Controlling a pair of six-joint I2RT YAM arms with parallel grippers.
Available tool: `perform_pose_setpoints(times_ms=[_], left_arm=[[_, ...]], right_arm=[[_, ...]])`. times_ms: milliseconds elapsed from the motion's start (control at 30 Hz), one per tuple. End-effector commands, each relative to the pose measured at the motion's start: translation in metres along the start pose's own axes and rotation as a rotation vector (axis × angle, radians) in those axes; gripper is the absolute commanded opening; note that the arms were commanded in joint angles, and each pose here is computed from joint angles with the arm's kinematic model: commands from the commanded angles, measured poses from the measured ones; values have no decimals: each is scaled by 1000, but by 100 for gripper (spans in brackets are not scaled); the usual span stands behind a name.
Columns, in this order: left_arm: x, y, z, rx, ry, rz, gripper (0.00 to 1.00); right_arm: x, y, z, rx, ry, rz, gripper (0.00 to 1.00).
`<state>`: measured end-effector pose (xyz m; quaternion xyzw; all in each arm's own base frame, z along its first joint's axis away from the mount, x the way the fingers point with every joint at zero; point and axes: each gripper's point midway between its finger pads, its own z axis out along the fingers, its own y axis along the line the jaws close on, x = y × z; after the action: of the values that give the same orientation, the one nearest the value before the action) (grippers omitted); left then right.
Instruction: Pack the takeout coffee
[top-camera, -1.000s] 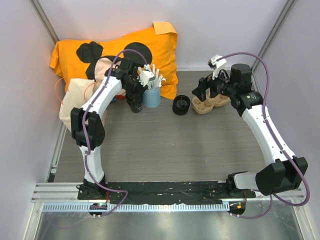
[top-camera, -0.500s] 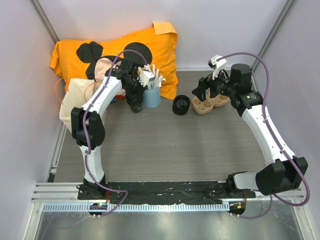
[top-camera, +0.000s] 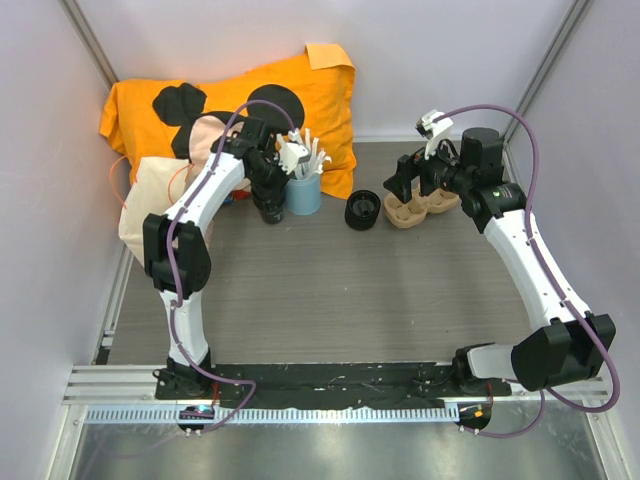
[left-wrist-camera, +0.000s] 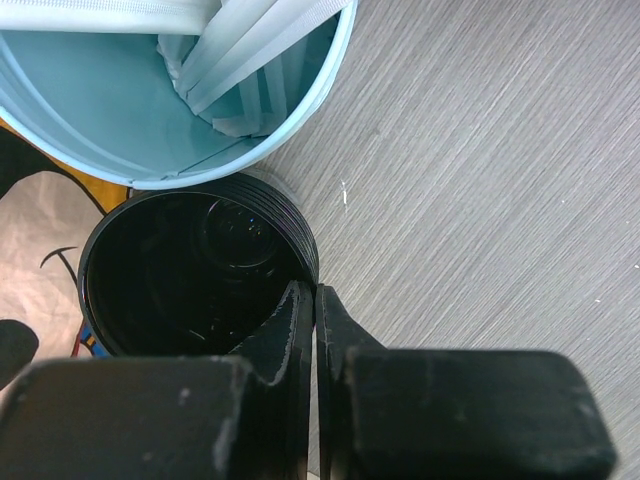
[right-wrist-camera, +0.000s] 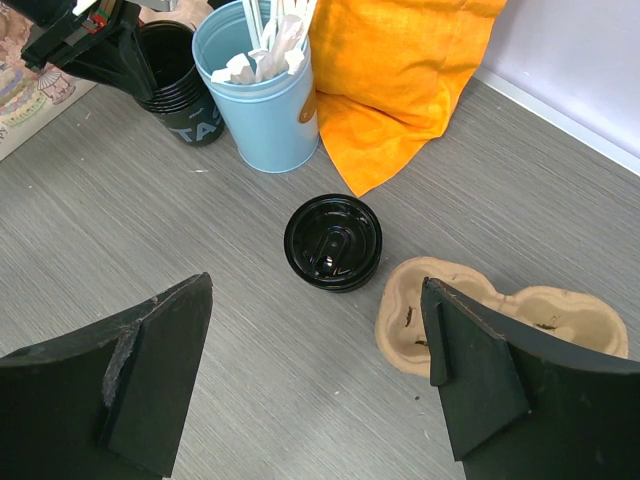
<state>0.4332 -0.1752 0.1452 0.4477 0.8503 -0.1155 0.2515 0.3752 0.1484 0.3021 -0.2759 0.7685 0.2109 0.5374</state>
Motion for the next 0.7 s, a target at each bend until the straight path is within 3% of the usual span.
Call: perform_pose_setpoints(times_ms=[0,667], left_arm=[[-8,7,-8,-24,-19,0,3],[-24,14,-31,-85,-62,-6,2]], right_arm=[[-25,5,-10,-4,-83,-37,90],[-25,7,-11,-12,-86,-38,90]])
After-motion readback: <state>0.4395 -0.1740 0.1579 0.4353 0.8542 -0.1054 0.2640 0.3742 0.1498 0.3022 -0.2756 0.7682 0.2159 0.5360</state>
